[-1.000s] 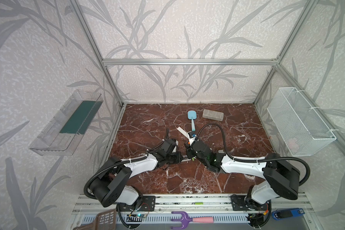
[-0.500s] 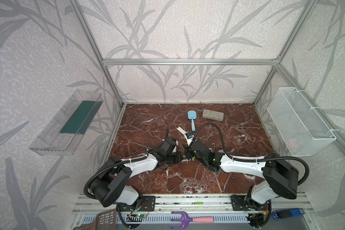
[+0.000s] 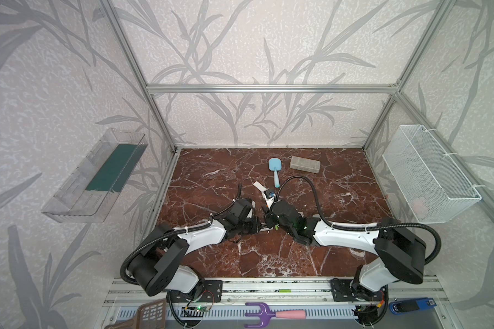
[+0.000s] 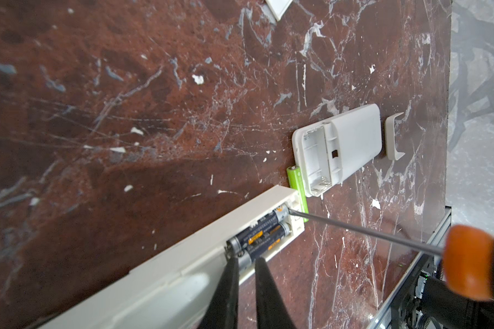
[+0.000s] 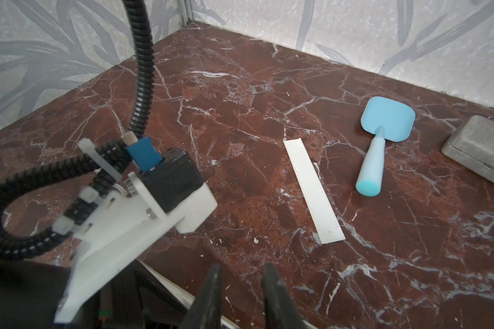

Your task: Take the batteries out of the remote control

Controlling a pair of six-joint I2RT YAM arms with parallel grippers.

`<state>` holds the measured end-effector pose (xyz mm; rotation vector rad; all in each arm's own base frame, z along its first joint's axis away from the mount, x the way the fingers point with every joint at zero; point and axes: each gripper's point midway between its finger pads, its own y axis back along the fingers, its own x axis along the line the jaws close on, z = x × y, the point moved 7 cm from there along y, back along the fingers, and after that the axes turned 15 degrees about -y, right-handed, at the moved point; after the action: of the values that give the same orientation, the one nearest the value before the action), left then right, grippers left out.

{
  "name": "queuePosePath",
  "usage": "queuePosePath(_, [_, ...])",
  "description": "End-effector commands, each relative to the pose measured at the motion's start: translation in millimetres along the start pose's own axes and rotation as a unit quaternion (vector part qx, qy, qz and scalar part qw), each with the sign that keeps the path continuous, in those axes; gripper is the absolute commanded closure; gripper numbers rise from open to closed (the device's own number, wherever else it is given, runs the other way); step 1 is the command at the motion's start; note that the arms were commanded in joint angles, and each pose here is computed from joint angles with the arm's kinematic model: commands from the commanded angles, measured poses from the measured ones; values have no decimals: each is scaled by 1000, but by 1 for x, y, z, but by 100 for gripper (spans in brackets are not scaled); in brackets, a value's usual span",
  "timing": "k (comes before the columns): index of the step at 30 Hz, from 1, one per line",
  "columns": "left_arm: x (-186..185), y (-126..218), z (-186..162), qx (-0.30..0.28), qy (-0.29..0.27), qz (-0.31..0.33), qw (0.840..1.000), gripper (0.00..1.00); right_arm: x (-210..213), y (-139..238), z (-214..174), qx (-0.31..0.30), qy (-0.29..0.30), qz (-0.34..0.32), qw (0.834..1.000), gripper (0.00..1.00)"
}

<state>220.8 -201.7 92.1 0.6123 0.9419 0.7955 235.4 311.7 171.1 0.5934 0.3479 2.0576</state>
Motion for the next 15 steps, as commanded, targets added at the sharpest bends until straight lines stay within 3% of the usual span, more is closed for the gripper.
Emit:
queuePosePath(1, [27, -7, -43, 98, 28, 66, 993, 83, 4, -3, -1, 8, 8, -3, 1000, 100])
queuePosePath(7, [27, -6, -43, 97, 28, 68, 993, 83, -2, -4, -11, 26, 0, -12, 1000, 100])
queuePosePath(15, [20, 1, -34, 73, 48, 53, 995, 68, -22, -2, -35, 30, -52, -42, 997, 100])
